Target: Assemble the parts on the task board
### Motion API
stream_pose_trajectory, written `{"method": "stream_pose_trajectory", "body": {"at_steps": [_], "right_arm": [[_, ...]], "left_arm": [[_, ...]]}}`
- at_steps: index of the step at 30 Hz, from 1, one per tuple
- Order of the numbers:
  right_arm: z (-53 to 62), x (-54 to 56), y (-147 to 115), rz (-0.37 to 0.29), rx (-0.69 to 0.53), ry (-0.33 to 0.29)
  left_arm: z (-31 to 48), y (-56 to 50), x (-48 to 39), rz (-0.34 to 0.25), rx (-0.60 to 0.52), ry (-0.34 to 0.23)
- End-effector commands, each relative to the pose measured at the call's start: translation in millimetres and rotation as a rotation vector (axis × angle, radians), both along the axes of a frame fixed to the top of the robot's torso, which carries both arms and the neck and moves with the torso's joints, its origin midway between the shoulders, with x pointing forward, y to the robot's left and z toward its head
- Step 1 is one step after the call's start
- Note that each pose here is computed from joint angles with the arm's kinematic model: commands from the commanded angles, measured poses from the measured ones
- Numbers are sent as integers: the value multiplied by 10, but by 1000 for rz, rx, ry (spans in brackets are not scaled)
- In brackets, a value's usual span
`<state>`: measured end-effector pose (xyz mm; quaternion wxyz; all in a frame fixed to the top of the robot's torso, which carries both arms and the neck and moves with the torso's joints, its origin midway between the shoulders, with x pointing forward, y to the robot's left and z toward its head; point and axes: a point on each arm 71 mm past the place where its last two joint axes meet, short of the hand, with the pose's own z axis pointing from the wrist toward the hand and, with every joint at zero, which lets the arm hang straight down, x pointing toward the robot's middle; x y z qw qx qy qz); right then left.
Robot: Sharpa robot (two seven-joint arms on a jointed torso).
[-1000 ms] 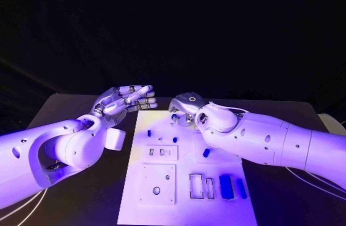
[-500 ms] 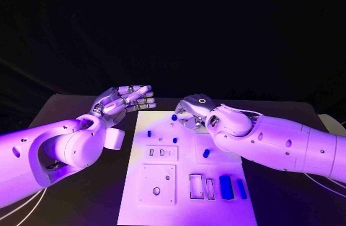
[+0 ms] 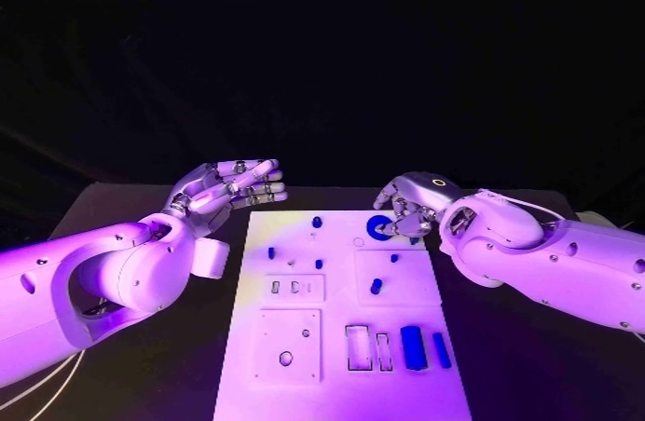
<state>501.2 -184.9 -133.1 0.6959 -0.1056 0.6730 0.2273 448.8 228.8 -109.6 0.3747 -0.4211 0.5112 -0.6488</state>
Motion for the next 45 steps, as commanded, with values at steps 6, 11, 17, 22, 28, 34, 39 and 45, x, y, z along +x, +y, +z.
{"method": "stream_pose_trajectory", "body": {"at_steps": [6, 11, 17, 22, 28, 34, 39, 45], "right_arm": [[-132, 98, -222, -105, 37, 204], [-155, 159, -240, -123, 31, 211], [-166, 184, -189, -117, 26, 214], [-185, 209, -163, -126, 26, 235], [-201, 245, -142, -139, 38, 255], [-206, 255, -80, -131, 39, 261], [-213, 276, -60, -133, 34, 262], [-224, 310, -40, -138, 28, 263]], "left_arm": [[5, -36, 16, -15, -8, -3], [3, -37, 20, -15, -8, -2], [2, -34, 22, -13, -8, -2], [2, -34, 22, -13, -8, -2], [2, -35, 22, -14, -8, -1], [1, -38, 24, -14, -7, -1], [0, -39, 24, -14, -7, 0], [0, -40, 24, -14, -7, 0]]}}
